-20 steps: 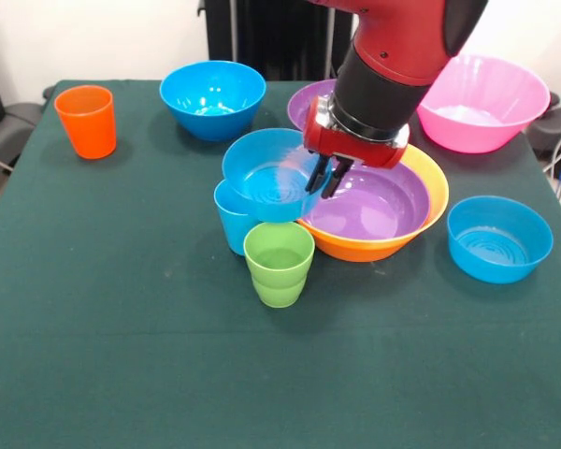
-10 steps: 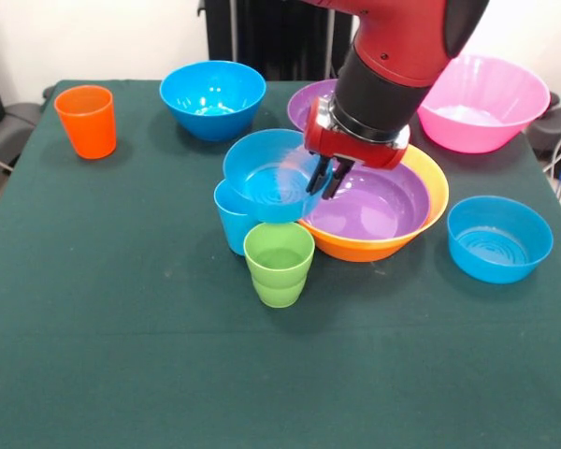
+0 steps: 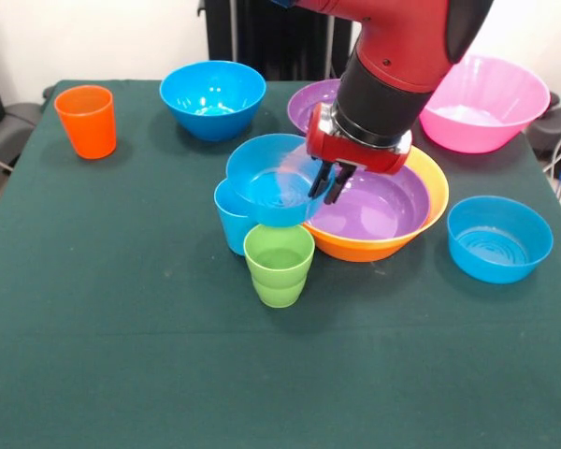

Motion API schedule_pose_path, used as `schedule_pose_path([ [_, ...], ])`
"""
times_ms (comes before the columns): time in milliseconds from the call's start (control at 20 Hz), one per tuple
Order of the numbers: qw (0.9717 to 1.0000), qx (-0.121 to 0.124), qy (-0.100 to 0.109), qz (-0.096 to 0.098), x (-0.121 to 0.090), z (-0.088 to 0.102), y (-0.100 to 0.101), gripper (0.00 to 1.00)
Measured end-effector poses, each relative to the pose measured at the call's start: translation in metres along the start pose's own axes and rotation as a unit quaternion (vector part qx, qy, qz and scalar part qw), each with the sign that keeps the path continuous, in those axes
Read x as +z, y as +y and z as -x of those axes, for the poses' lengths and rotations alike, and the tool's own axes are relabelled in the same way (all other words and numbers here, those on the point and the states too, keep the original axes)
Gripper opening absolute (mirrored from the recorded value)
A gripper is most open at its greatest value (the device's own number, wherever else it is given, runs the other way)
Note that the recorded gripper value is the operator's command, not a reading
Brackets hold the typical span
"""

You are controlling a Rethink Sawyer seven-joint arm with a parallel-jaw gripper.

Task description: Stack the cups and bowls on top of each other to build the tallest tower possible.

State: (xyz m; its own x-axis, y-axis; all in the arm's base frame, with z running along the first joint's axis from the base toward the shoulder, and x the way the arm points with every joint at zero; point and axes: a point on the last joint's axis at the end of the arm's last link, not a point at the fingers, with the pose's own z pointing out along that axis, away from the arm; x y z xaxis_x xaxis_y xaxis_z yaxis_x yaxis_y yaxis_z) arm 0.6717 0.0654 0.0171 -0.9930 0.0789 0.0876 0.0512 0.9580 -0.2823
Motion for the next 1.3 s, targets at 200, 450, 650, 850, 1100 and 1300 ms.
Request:
schedule_pose_path([
  [200, 1.0000, 0.000, -0.009, 0.001, 0.000, 0.005, 0.001, 0.00],
  [450, 0.9999, 0.000, -0.011, 0.001, -0.001, 0.007, 0.001, 0.00],
  [650, 0.9999, 0.000, -0.011, 0.001, 0.000, 0.006, 0.001, 0.00],
  [850, 0.9999, 0.000, -0.011, 0.001, 0.000, 0.007, 0.001, 0.00],
  [1100, 0.9999, 0.000, -0.013, 0.001, 0.000, 0.009, 0.001, 0.00],
  [1300, 0.9999, 0.000, -0.016, 0.001, -0.001, 0.012, 0.001, 0.00],
])
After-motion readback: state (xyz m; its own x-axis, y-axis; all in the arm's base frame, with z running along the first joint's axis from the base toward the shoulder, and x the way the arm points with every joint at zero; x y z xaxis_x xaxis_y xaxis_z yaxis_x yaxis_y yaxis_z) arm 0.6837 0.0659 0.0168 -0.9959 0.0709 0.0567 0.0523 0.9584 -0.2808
